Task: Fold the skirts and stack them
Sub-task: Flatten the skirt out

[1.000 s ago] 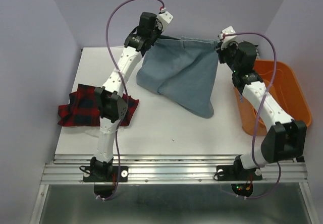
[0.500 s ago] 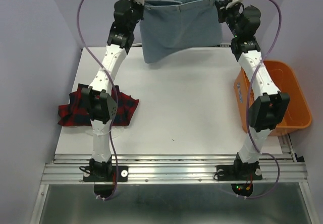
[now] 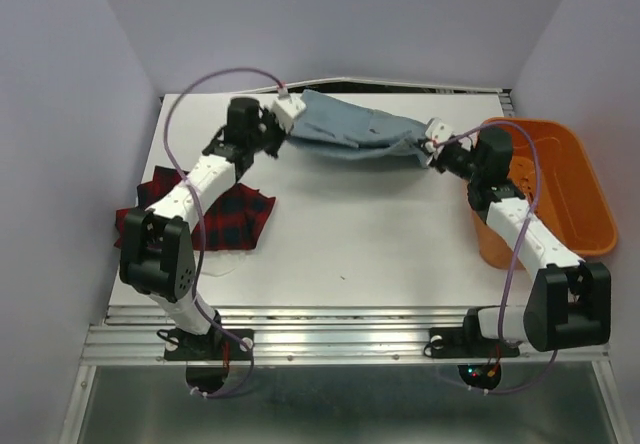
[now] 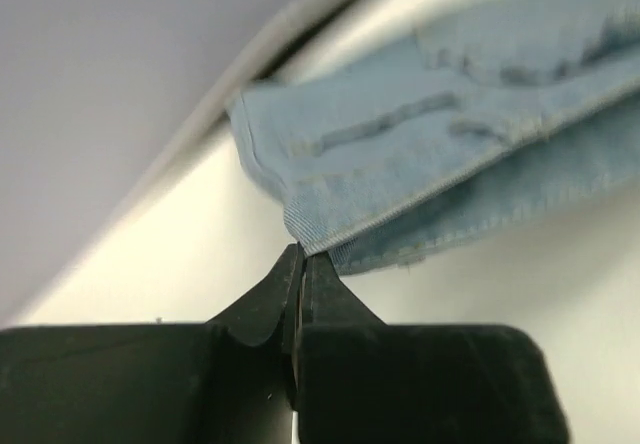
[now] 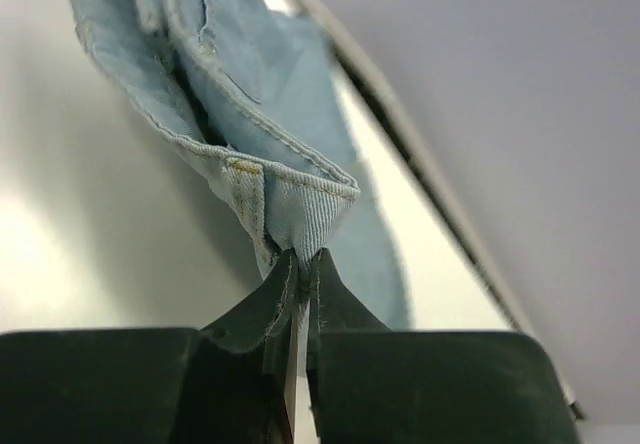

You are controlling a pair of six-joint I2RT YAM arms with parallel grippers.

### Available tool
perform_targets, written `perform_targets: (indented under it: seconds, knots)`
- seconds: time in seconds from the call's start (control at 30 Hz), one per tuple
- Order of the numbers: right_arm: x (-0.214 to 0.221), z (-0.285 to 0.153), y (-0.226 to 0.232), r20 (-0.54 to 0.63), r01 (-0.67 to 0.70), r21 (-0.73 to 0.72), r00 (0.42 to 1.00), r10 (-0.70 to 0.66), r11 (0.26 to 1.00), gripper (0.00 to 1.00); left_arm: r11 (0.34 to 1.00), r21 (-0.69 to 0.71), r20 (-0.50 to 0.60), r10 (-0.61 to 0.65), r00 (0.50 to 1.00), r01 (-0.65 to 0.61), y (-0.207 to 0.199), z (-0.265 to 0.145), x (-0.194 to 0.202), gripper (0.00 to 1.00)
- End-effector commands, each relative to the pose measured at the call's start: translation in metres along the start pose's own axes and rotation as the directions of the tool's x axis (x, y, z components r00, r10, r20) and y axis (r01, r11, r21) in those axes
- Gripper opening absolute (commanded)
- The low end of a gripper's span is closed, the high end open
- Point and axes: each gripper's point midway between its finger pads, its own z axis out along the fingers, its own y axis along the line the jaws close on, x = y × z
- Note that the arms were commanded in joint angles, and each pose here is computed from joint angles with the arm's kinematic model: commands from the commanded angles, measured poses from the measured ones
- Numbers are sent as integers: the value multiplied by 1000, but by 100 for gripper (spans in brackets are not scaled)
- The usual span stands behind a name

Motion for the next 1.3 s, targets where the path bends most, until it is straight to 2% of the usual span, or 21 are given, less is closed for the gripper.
perform_targets:
  seconds: [0.0,0.03,0.13,0.17,0.23,0.3,0.37,0.4,0.43,0.5,0.6,0.7,0.73,0.77,0.83,0.93,1.0,1.03,1.17,1.23,1.27]
  knots:
    - [37,-37,73,-44,130,-268,988,-147,955,1,958,248,-287,214,934,-143,-90,-43,119,4]
    - [51,-50,103,-64,134,-370,983,-169,919,1,937,318,-353,259,899,-145,-118,-61,151,3]
    - [65,-84,144,-77,145,-462,976,-203,875,1,891,417,-393,355,848,-180,-141,-85,184,1]
    - [71,-100,164,-63,173,-535,968,-243,827,2,879,439,-399,377,836,-187,-144,-91,187,1]
    - [72,-123,186,-37,202,-575,962,-272,793,6,867,461,-403,393,827,-188,-146,-95,187,2]
    - [68,-141,207,25,264,-609,949,-314,748,35,845,506,-394,406,825,-174,-152,-100,183,13]
    - [66,-151,216,50,288,-617,943,-328,733,76,814,561,-385,419,822,-152,-164,-108,181,31]
    - [64,-152,215,55,299,-608,940,-336,736,83,796,584,-364,435,824,-162,-167,-110,176,38]
    - [60,-152,209,45,299,-583,940,-338,756,90,778,610,-356,437,826,-149,-173,-117,173,56]
    - [56,-147,198,12,278,-552,945,-326,786,100,771,618,-336,436,835,-154,-175,-121,163,60]
    - [50,-134,168,-79,218,-500,952,-295,838,100,780,608,-327,414,849,-146,-173,-126,146,62]
    - [55,-116,147,-223,10,-429,968,-117,903,100,831,551,-355,321,878,-81,-168,-117,129,61]
    - [45,-105,130,-235,-21,-390,969,-77,920,100,854,516,-354,283,892,-66,-164,-110,116,61]
    - [45,-98,123,-291,-133,-341,956,30,931,100,877,479,-362,243,900,-44,-159,-98,113,60]
    - [55,-74,103,-386,-272,-279,910,151,921,100,910,412,-397,131,908,50,-156,-80,104,56]
    - [82,-49,91,-527,-413,-241,815,239,878,100,928,338,-459,21,888,153,-154,-62,105,52]
    - [109,-44,97,-629,-496,-203,727,275,844,99,924,314,-518,-27,855,219,-160,-50,119,50]
    - [107,-42,89,-628,-482,-191,730,271,855,98,922,305,-537,-40,843,238,-161,-46,125,50]
    - [140,-33,95,-705,-530,-147,649,288,835,90,909,274,-643,-71,763,315,-175,-31,163,46]
    - [150,-31,96,-725,-540,-138,627,287,830,83,910,252,-663,-85,744,329,-176,-25,173,45]
    - [156,-30,101,-743,-542,-134,609,278,829,80,915,228,-691,-89,717,333,-176,-20,187,43]
